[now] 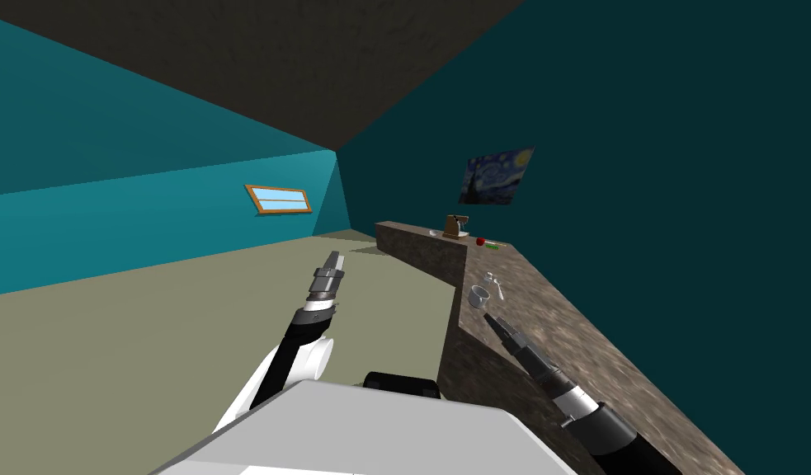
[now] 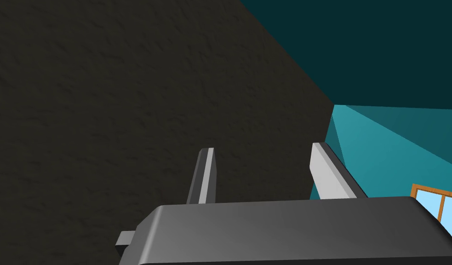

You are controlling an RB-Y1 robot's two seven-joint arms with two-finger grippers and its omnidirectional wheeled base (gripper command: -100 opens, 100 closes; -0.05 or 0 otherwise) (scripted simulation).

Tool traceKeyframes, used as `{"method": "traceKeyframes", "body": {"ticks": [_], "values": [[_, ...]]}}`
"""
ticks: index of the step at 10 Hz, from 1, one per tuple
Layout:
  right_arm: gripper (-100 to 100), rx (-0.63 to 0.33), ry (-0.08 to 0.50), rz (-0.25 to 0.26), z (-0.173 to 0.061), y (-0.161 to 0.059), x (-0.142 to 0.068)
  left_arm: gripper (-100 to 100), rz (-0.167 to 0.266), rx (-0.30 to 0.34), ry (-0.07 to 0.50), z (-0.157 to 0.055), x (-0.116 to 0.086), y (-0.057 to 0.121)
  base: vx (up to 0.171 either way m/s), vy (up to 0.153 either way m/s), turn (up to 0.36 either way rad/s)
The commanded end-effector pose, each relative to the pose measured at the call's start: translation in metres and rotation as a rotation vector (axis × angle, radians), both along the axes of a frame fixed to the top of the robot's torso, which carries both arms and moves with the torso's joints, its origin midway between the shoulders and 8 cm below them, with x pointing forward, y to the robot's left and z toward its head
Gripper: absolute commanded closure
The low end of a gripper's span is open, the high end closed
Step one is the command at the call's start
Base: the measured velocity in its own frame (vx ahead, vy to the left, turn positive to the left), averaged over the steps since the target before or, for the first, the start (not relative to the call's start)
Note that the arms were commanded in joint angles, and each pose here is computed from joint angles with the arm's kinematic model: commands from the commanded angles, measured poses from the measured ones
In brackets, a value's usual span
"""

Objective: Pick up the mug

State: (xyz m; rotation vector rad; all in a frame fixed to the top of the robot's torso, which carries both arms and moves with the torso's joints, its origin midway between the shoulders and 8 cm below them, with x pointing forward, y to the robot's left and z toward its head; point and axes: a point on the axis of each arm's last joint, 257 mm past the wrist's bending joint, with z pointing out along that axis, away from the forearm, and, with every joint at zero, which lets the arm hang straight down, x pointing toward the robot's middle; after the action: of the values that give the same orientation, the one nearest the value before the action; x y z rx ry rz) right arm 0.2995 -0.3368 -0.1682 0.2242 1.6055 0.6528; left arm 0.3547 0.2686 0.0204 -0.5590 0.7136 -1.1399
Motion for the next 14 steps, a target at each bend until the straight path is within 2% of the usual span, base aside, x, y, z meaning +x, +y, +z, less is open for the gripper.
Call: {"method": "traceKeyframes", "body": {"ticks": [1, 2, 3, 4, 5, 6, 7, 8, 9, 10, 11, 12, 13, 14], "values": [[-100, -0.076, 0.057, -0.004, -0.015, -0.015, -0.007, 0, 0.0, 0.0, 0.0, 0.0, 0.0, 0.0, 0.034, 0.041, 0.041], [-100, -0.085, 0.061, 0.007, -0.015, -0.014, -0.007, 0, 0.0, 0.0, 0.0, 0.0, 0.0, 0.0, 0.03, 0.033, 0.02], [-100, -0.149, 0.109, 0.002, -0.027, -0.028, -0.014, 0, 0.0, 0.0, 0.0, 0.0, 0.0, 0.0, 0.031, 0.037, 0.04], [-100, -0.157, 0.111, 0.011, -0.027, -0.027, -0.013, 0, 0.0, 0.0, 0.0, 0.0, 0.0, 0.0, 0.025, 0.029, 0.02], [-100, -0.222, 0.158, 0.009, -0.037, -0.042, -0.02, 0, 0.0, 0.0, 0.0, 0.0, 0.0, 0.0, 0.029, 0.033, 0.04], [-100, -0.23, 0.161, 0.018, -0.037, -0.042, -0.02, 0, 0.0, 0.0, 0.0, 0.0, 0.0, 0.0, 0.03, 0.025, 0.019], [-100, -0.293, 0.206, 0.013, -0.047, -0.058, -0.027, 0, 0.0, 0.0, 0.0, 0.0, 0.0, 0.0, 0.036, 0.037, 0.044], [-100, -0.302, 0.209, 0.025, -0.047, -0.057, -0.026, 0, 0.0, 0.0, 0.0, 0.0, 0.0, 0.0, 0.031, 0.026, 0.018], [-100, -0.364, 0.252, 0.02, -0.056, -0.073, -0.033, 0, 0.0, 0.0, 0.0, 0.0, 0.0, 0.0, 0.041, 0.033, 0.055], [-100, -0.375, 0.255, 0.035, -0.055, -0.072, -0.032, 0, 0.0, 0.0, 0.0, 0.0, 0.0, 0.0, 0.034, 0.029, 0.019], [-100, -0.436, 0.296, 0.031, -0.063, -0.088, -0.039, 0, 0.0, 0.0, 0.0, 0.0, 0.0, 0.0, 0.039, 0.041, 0.043], [-100, -0.446, 0.298, 0.045, -0.063, -0.087, -0.038, 0, 0.0, 0.0, 0.0, 0.0, 0.0, 0.0, 0.029, 0.031, 0.013], [-100, -0.506, 0.338, 0.043, -0.069, -0.103, -0.044, 0, 0.0, 0.0, 0.0, 0.0, 0.0, 0.0, 0.03, 0.033, 0.041], [-100, -0.517, 0.34, 0.057, -0.069, -0.102, -0.043, 0, 0.0, 0.0, 0.0, 0.0, 0.0, 0.0, 0.027, 0.027, 0.019]]}}
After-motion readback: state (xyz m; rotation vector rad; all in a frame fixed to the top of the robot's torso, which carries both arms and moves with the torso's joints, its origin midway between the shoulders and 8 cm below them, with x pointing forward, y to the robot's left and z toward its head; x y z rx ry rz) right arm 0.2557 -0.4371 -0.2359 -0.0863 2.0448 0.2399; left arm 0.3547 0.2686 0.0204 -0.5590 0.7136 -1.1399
